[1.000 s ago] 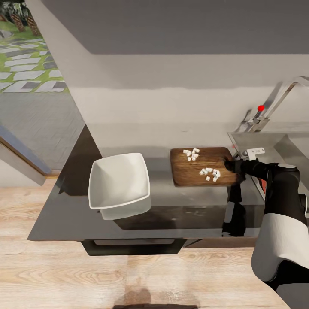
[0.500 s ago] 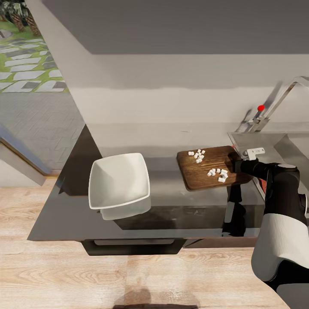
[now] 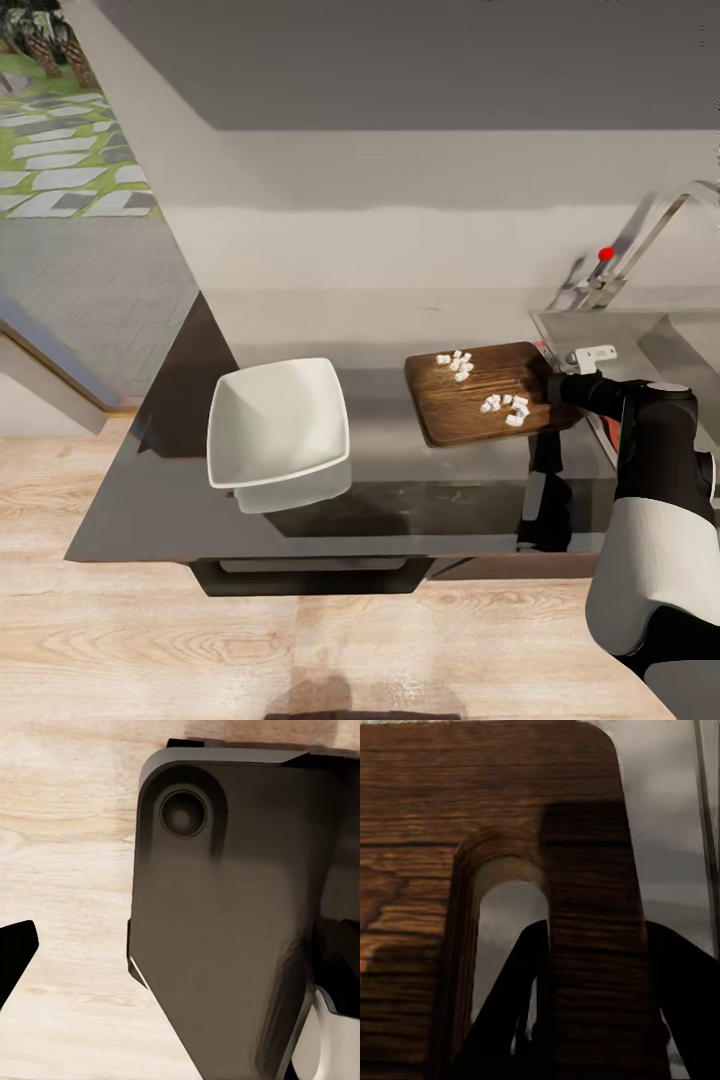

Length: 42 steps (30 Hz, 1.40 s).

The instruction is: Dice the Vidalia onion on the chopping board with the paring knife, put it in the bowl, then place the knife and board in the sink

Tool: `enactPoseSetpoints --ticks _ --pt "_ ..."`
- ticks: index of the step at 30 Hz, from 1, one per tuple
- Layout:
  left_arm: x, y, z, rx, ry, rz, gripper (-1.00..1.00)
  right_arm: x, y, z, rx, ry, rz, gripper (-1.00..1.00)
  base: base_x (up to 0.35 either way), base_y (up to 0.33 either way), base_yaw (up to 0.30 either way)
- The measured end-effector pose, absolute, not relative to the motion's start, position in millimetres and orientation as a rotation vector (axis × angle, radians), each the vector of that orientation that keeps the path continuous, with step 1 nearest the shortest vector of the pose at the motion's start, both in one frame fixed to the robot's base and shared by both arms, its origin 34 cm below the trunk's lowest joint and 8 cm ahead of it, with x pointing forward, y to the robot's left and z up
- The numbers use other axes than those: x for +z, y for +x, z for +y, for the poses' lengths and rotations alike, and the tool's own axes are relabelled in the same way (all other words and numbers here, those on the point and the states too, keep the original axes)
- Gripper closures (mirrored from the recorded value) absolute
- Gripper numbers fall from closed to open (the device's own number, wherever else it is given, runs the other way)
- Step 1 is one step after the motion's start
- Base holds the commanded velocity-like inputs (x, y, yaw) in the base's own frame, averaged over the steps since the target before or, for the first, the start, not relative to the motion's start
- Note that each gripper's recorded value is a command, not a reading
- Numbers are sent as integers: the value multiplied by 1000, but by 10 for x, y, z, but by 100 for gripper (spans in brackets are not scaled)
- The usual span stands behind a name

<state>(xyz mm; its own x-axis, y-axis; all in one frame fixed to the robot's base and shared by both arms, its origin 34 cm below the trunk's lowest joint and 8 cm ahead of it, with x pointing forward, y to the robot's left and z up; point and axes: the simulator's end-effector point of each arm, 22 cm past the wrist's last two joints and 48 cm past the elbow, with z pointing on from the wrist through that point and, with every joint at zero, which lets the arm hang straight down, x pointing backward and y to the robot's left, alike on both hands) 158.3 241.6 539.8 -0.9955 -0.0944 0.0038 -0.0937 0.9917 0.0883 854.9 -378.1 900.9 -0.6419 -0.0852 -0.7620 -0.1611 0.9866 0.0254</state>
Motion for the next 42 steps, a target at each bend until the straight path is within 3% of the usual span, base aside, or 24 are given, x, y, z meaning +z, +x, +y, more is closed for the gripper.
enactPoseSetpoints --ticks 42 --pt "5425 1853 2412 -135 156 -3193 -100 9484 8582 -3890 46 -150 2208 100 0 0 0"
